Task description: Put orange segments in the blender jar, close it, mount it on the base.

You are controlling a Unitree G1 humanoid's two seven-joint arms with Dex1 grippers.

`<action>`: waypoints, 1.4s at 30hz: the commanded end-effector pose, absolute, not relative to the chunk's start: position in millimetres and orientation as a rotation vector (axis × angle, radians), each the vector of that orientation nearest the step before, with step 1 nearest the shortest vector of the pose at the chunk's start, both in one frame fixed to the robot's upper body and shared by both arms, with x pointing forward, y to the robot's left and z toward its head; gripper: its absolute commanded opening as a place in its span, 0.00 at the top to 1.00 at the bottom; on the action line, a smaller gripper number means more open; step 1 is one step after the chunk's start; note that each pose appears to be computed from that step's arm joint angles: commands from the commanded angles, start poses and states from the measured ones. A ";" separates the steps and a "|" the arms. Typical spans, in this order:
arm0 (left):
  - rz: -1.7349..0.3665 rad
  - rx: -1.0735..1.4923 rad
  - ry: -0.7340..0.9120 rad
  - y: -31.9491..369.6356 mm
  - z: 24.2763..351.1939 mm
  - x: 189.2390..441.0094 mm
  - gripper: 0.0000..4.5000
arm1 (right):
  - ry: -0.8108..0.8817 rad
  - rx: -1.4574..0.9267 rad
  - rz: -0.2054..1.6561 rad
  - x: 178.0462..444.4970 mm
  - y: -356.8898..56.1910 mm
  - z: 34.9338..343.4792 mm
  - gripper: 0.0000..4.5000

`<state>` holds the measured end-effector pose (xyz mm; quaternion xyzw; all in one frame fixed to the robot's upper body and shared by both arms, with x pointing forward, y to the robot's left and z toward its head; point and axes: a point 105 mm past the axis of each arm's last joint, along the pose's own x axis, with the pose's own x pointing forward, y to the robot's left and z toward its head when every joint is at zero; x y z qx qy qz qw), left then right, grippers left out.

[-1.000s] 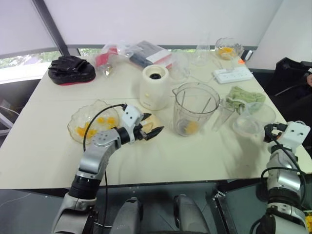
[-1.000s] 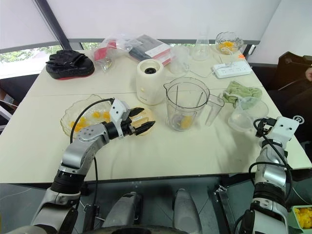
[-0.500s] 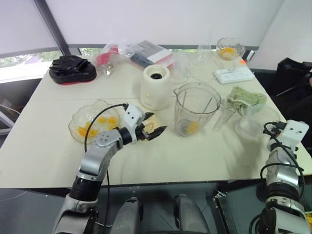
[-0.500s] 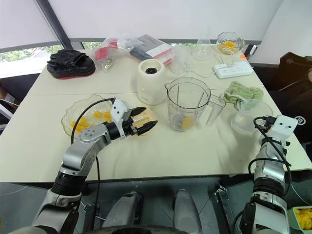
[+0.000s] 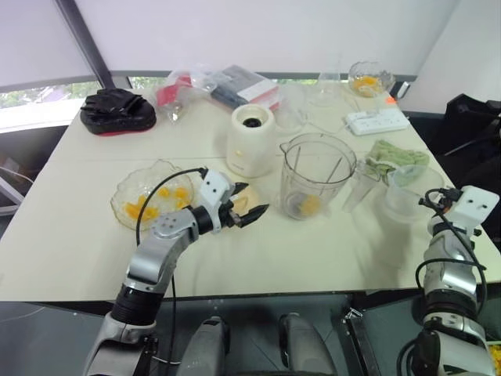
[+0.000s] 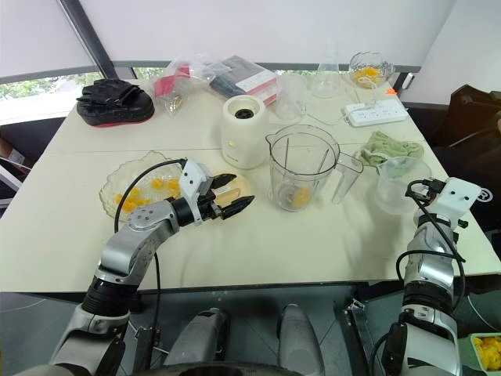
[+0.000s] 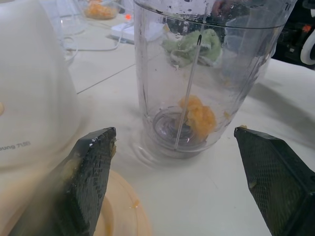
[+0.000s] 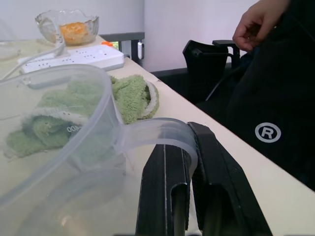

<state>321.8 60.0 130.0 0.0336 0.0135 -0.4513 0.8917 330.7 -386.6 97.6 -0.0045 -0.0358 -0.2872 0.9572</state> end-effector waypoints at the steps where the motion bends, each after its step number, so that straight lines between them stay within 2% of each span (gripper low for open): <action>1: -0.947 0.070 -0.017 59.0 141.9 317.6 0.10 | -0.118 0.114 -0.652 324.1 -390.6 103.7 0.99; 8: -0.950 0.079 -0.011 60.3 142.1 315.2 0.10 | -0.218 0.281 -0.682 323.7 -384.4 127.6 0.99; 20: -0.923 -0.050 -0.037 76.6 156.4 313.7 0.10 | -0.388 0.324 -0.618 318.3 -370.2 208.7 0.99; 26: -0.911 -0.093 -0.113 93.0 176.1 309.0 0.10 | -0.401 0.224 -0.471 326.4 -357.1 259.6 0.99; 33: -0.937 -0.034 -0.160 90.8 180.1 302.7 0.10 | -0.380 0.090 -0.375 331.7 -355.9 307.0 0.99; 36: -0.938 -0.030 -0.162 88.2 176.7 300.8 0.10 | -0.380 -0.008 -0.293 333.2 -340.5 328.1 0.99; 42: -0.944 -0.006 -0.170 85.5 172.5 298.6 0.10 | -0.346 -0.255 -0.140 335.5 -302.0 336.2 0.99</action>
